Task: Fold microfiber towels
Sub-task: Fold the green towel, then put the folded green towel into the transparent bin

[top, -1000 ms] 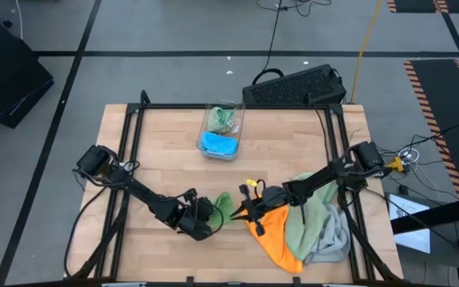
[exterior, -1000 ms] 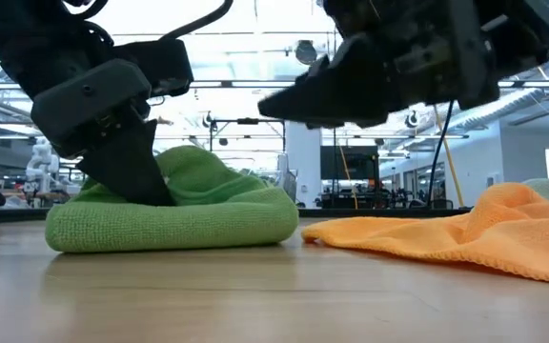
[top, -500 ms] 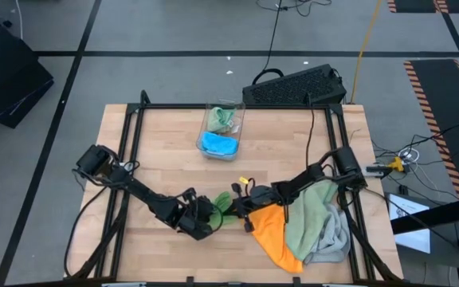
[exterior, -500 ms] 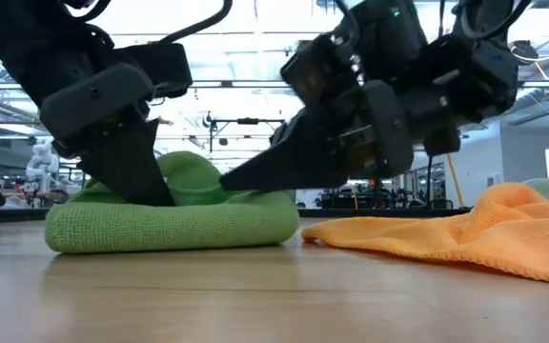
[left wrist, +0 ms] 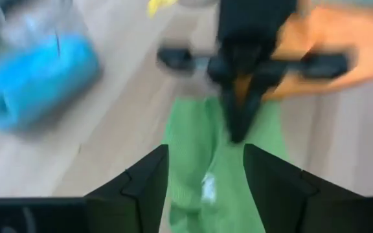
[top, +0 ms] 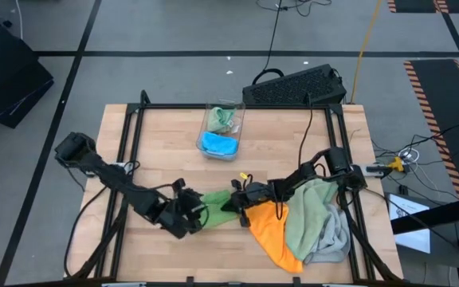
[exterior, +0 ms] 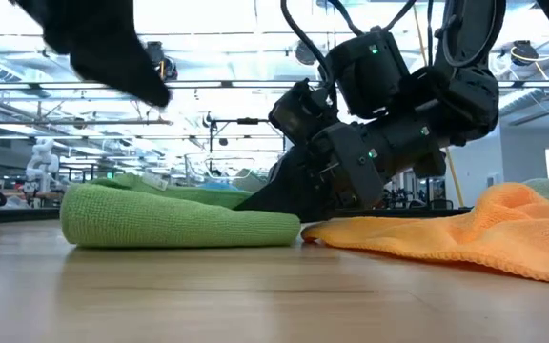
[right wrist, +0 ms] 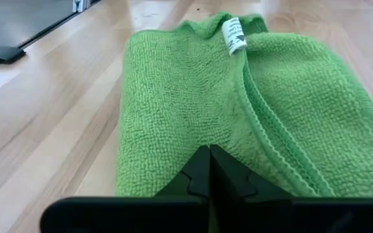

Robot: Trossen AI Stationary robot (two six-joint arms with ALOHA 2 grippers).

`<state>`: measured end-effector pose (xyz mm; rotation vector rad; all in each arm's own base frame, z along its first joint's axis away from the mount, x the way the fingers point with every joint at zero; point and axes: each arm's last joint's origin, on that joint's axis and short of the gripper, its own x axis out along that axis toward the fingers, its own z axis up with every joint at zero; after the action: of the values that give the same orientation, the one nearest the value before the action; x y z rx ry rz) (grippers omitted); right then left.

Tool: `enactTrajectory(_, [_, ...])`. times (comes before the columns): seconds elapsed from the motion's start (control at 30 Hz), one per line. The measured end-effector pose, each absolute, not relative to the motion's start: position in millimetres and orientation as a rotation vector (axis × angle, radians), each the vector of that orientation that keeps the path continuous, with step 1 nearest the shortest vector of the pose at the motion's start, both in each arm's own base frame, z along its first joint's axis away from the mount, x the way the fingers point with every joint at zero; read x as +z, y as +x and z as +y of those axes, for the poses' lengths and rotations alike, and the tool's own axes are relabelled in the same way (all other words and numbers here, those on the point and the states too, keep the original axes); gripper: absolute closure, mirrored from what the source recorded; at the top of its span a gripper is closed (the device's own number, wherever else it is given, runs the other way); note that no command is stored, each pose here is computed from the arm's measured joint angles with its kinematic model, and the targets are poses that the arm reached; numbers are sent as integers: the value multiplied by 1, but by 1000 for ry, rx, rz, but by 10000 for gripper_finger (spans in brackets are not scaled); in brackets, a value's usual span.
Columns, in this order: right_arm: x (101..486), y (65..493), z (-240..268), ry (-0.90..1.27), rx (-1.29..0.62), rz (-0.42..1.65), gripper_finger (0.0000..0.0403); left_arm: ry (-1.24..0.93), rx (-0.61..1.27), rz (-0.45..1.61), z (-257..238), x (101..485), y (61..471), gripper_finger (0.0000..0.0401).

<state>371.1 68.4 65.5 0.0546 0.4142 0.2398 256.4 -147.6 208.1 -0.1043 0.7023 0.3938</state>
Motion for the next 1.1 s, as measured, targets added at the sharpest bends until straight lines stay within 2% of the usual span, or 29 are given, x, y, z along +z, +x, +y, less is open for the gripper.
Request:
enactTrajectory(0.17, [66,373,65,60,229,412,403,31,270,578,-174,210,261,198])
enactTrajectory(0.3, [66,373,61,57,222,411,403,149,192,590,-195,183,269,190])
enactTrajectory(0.6, [66,373,60,56,219,412,403,242,193,785,-206,122,265,93])
enactTrajectory(0.77, [66,374,60,68,215,415,403,317,247,828,-200,111,264,72])
enactTrajectory(0.9, [66,373,59,70,214,419,403,248,267,918,-189,108,266,105])
enactTrajectory(1.1, [66,373,59,77,213,418,403,223,291,960,-177,108,272,223])
